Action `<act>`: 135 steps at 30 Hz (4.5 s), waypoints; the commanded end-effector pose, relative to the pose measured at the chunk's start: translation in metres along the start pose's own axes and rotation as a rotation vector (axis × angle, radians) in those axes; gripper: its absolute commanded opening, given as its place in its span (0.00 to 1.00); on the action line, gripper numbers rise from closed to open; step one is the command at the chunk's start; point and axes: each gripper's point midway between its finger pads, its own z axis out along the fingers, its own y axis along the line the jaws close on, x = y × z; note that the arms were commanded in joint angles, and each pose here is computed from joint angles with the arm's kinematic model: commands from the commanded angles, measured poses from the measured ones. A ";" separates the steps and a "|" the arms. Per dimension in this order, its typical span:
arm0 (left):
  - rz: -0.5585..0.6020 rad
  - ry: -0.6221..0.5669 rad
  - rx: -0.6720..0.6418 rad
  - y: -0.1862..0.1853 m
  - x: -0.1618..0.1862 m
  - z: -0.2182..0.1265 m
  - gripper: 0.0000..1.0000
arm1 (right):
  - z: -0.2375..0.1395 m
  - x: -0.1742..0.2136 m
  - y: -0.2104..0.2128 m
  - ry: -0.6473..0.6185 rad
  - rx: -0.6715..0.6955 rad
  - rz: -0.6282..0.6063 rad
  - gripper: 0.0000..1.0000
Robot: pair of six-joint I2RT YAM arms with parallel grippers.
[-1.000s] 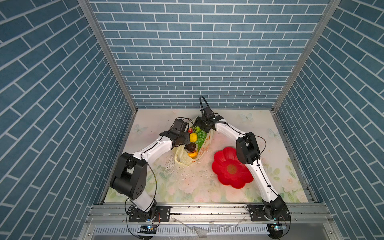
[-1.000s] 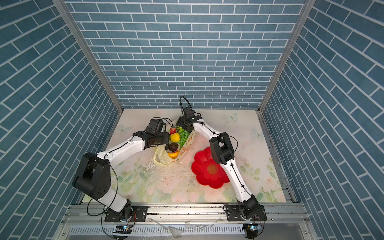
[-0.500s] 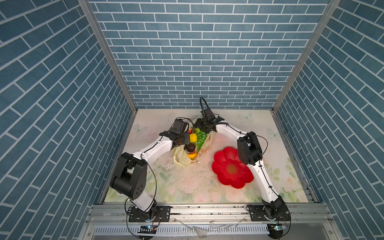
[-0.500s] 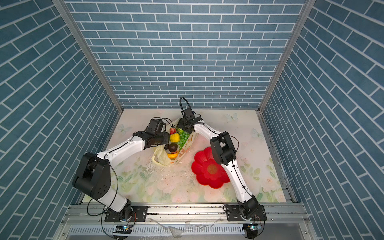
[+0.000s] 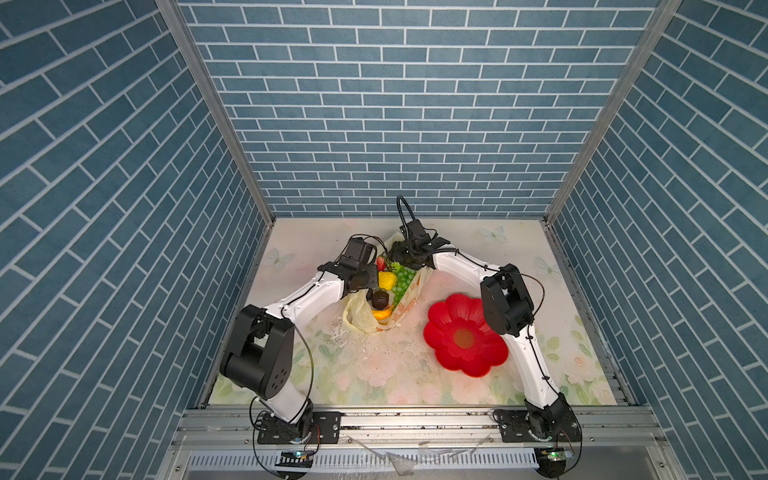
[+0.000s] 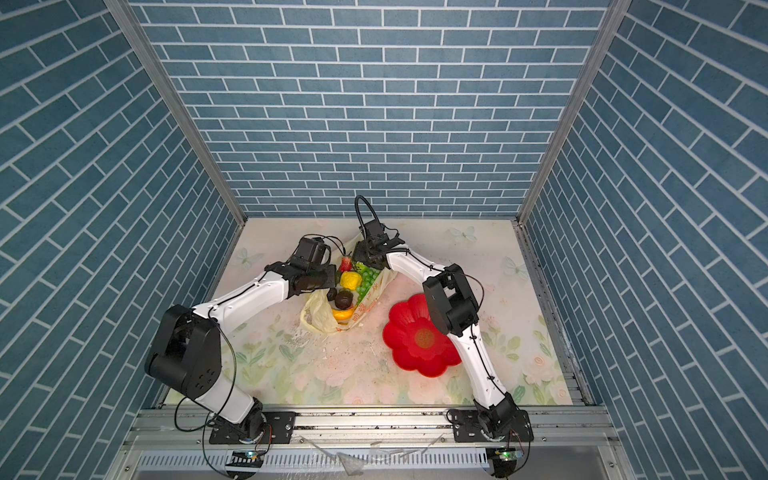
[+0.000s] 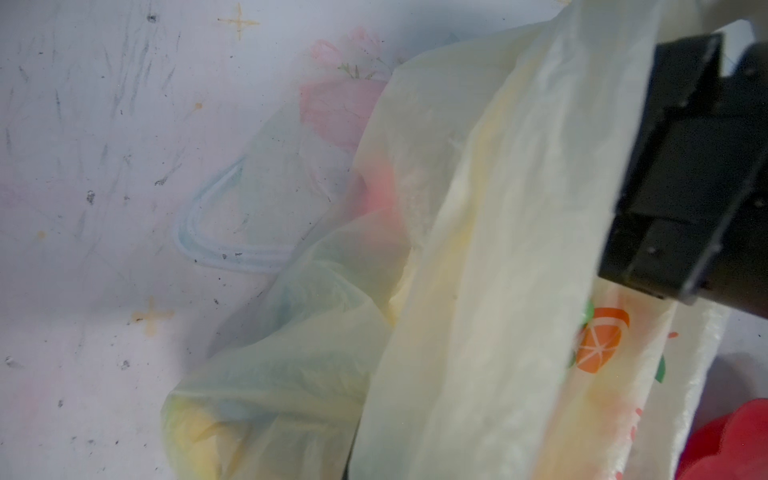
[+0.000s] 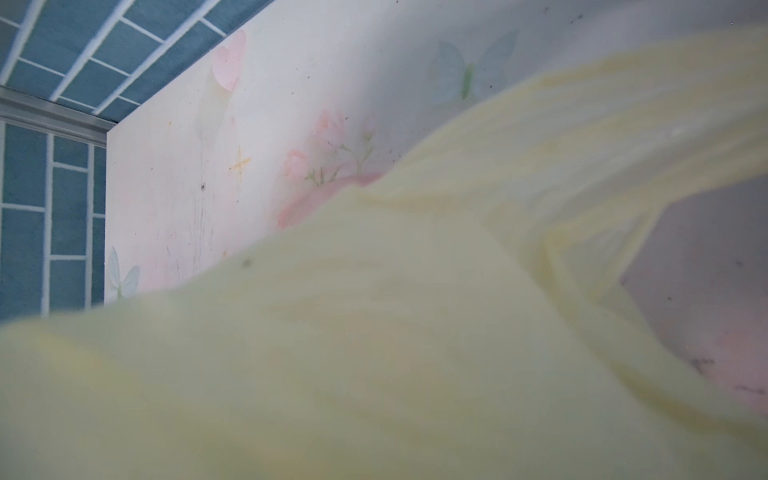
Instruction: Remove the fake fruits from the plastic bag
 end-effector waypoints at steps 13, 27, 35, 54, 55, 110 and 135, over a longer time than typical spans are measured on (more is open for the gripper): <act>-0.019 0.023 -0.005 0.012 -0.002 0.006 0.00 | -0.059 -0.002 0.031 -0.094 -0.042 -0.191 0.64; -0.007 0.016 -0.022 0.019 0.000 0.007 0.00 | -0.153 0.027 -0.020 -0.137 0.189 -0.389 0.63; -0.001 0.017 -0.033 0.023 0.002 0.008 0.00 | -0.198 0.069 -0.083 -0.109 0.378 -0.430 0.63; 0.006 0.009 -0.040 0.025 0.003 0.005 0.01 | -0.216 0.133 -0.169 -0.126 0.732 -0.603 0.64; 0.007 0.011 -0.040 0.025 0.003 0.006 0.00 | -0.216 0.134 -0.173 -0.131 0.751 -0.609 0.63; 0.000 -0.046 -0.052 0.032 -0.006 -0.004 0.00 | -0.197 0.155 -0.182 -0.145 0.951 -0.716 0.82; -0.004 -0.027 -0.094 0.049 0.014 0.000 0.00 | -0.160 0.091 -0.030 -0.036 0.135 -0.430 0.74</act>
